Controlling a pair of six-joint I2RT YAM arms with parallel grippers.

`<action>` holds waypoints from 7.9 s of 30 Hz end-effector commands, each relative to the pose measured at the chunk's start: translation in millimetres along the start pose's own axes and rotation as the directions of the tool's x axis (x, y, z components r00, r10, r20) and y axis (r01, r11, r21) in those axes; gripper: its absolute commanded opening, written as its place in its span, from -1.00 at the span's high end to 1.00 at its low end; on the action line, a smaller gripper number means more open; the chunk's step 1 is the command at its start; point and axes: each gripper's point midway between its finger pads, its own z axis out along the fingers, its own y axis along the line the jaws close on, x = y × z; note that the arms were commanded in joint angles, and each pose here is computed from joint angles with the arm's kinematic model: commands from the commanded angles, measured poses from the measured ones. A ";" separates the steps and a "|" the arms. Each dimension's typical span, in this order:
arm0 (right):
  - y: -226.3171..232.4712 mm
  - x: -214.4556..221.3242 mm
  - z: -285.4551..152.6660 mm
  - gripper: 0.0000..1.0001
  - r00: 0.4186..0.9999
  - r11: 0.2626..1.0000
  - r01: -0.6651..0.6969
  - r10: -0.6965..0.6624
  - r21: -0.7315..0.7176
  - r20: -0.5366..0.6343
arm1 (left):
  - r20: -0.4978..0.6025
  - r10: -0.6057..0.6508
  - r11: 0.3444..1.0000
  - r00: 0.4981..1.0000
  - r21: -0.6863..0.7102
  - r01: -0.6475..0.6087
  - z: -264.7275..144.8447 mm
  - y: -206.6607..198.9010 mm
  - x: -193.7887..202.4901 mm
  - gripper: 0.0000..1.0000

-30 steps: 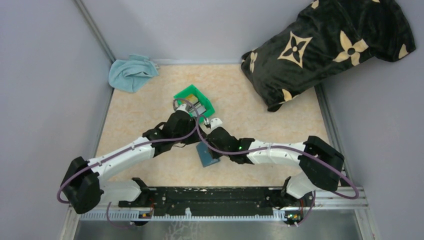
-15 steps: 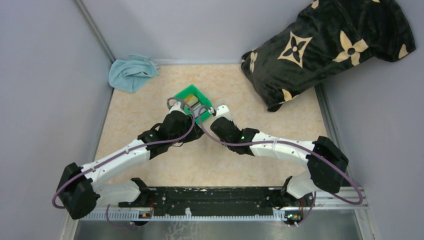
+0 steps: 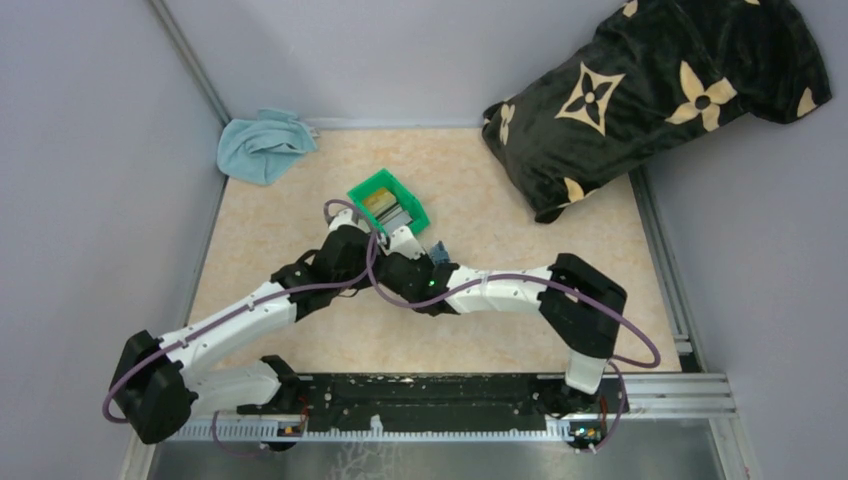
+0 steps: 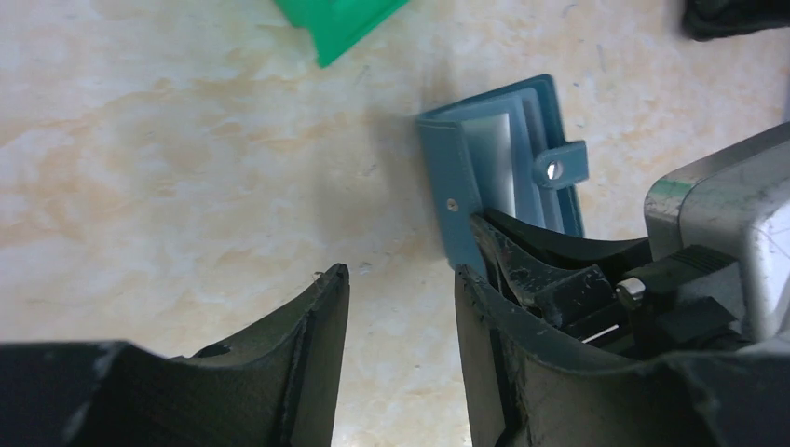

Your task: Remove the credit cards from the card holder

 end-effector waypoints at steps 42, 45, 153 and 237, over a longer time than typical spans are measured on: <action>-24.3 -13.7 -22.8 1.00 0.993 0.993 -0.106 0.108 -0.055 0.041 | 0.001 0.024 1.000 1.000 -0.018 -0.024 18.0 0.6 -10.1 -0.15; -14.6 -9.5 -20.2 1.00 0.997 0.997 -0.075 0.075 -0.027 0.019 | -0.003 0.032 0.999 0.999 -0.017 -0.032 20.9 -2.8 -13.1 -0.15; -25.3 -36.6 14.4 0.81 0.973 0.976 -0.202 0.209 -0.076 0.098 | -0.318 0.001 0.999 0.948 0.041 0.013 55.0 8.5 47.7 0.15; 91.5 16.3 -10.9 -0.43 0.957 0.808 -0.240 0.290 -0.538 0.007 | -0.393 -0.049 0.987 0.918 -0.160 -0.016 70.3 74.3 75.0 0.18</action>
